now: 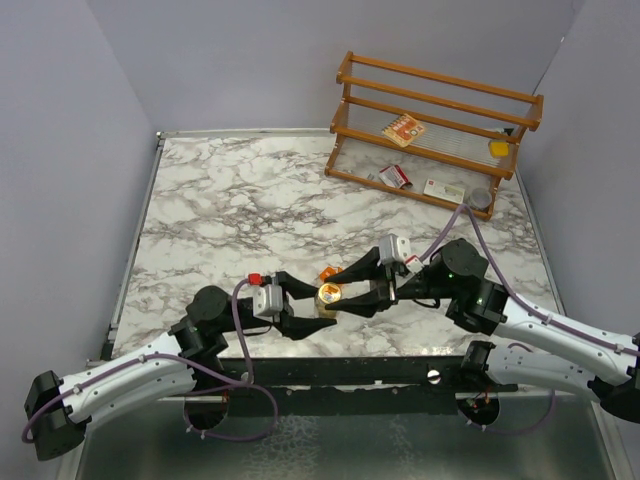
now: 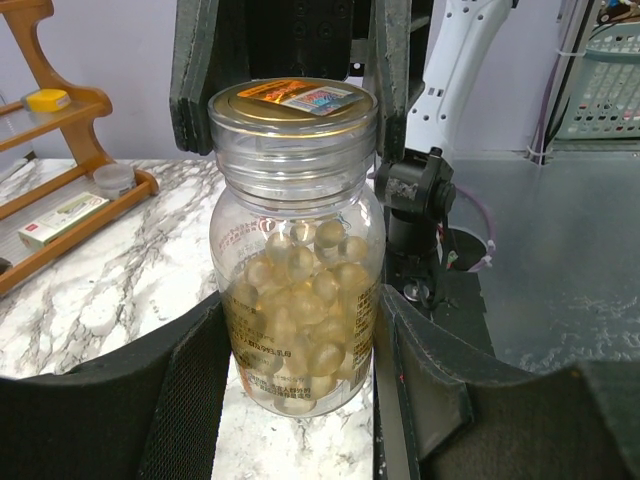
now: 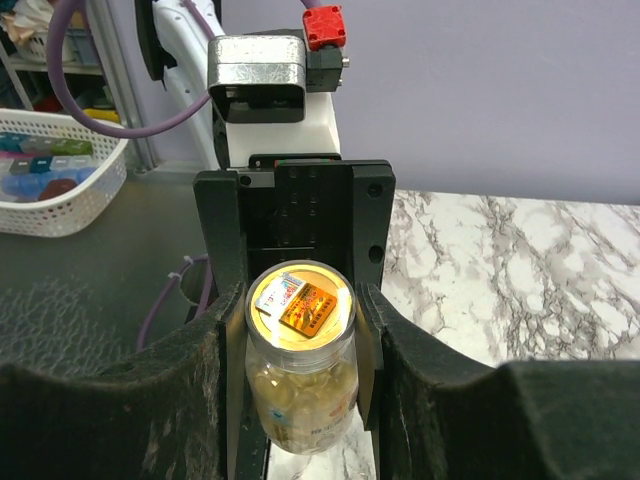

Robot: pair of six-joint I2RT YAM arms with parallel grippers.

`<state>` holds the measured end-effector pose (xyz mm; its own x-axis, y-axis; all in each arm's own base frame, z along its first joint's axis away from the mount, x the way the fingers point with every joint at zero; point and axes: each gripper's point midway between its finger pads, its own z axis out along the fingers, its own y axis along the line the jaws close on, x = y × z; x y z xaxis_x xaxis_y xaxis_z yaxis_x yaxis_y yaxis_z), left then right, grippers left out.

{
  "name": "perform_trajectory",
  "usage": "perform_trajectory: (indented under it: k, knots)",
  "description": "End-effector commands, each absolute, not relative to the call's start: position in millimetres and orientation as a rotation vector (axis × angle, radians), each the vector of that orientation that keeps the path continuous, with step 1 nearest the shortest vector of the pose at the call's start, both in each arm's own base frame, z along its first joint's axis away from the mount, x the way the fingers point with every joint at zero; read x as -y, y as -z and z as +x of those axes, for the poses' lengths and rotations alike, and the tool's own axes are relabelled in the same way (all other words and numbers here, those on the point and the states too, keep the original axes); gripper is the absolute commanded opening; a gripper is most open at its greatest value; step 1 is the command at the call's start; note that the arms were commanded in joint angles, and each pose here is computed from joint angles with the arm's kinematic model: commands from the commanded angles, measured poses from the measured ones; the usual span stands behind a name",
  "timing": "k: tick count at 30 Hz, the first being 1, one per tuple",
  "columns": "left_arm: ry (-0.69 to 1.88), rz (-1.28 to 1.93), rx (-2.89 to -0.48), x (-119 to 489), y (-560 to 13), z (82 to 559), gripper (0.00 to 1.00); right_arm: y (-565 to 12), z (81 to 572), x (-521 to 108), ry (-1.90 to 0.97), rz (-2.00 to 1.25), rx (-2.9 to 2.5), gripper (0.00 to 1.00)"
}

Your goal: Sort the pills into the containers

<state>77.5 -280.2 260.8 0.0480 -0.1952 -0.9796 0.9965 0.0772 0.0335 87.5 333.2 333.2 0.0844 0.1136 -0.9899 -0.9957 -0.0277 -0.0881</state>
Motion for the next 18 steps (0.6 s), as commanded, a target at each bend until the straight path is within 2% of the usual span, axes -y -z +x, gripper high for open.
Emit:
perform_trajectory:
  k: [1, 18]
  knots:
    - [1.194, 0.986, -0.915, 275.6, -303.5, 74.9, 0.00, -321.0, 97.5, -330.6, -1.167, -1.183, -1.148, 0.01]
    - [1.122, 0.936, -0.889, 278.1, -332.6, 90.3, 0.00, -290.5, 117.1, -332.1, -1.068, -1.172, -1.275, 0.01]
